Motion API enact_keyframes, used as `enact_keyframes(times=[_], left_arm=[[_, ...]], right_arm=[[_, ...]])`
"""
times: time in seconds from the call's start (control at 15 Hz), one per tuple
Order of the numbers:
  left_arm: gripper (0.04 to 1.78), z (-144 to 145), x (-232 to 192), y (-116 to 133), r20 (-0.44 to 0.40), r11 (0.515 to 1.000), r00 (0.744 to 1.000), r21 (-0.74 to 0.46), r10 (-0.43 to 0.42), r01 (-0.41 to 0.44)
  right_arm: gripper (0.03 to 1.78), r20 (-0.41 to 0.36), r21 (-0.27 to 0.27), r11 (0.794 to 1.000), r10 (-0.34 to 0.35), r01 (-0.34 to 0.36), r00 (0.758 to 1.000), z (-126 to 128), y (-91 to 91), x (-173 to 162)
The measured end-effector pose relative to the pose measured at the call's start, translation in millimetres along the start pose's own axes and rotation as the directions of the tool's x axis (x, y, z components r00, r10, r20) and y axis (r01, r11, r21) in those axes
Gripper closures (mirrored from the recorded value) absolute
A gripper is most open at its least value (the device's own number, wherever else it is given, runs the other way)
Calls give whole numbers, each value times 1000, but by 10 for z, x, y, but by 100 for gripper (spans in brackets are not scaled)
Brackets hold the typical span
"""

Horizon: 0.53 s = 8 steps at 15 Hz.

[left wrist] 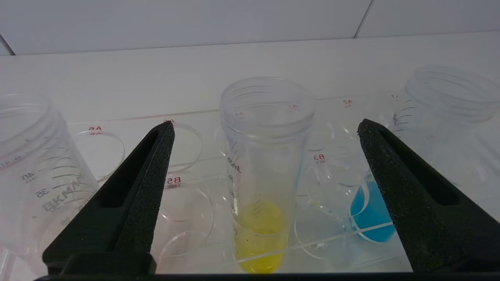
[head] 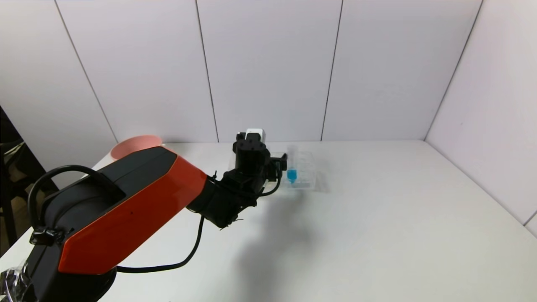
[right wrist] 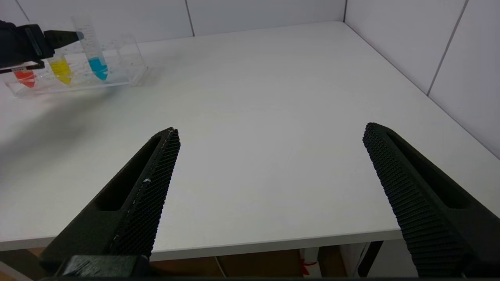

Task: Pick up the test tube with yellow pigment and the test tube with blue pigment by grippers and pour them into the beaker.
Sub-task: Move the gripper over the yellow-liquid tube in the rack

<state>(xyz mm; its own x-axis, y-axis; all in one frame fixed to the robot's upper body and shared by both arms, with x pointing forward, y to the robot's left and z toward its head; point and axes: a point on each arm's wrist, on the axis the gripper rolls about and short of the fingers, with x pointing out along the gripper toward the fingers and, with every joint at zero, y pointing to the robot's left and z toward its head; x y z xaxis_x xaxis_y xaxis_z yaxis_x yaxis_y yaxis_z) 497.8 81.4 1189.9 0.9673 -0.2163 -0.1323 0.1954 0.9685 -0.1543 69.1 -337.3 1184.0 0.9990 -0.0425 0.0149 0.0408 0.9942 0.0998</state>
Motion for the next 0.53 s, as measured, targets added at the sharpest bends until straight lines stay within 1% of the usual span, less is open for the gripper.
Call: enact_keyframes(times=[0.2,0.27,0.33,0.4,0.53], left_arm=[[20,-15,53,37,-5,1000,1000,1,11,-11],[37,-24,66,59,-8,1000,1000,3,18,-18],[117,-34,85,94,-14,1000,1000,1,18,-18],[127,-47,80,62,-15,1000,1000,2,16,-16],[127,-53,88,67,-14,1000,1000,3,20,-20]], right_arm=[[10,0,0,1000,1,-1,1000,0,0,0],[10,0,0,1000,0,0,1000,0,0,0],[10,0,0,1000,1,-1,1000,0,0,0],[10,2,0,1000,-1,1,1000,4,1,-1],[10,0,0,1000,2,-2,1000,0,0,0]])
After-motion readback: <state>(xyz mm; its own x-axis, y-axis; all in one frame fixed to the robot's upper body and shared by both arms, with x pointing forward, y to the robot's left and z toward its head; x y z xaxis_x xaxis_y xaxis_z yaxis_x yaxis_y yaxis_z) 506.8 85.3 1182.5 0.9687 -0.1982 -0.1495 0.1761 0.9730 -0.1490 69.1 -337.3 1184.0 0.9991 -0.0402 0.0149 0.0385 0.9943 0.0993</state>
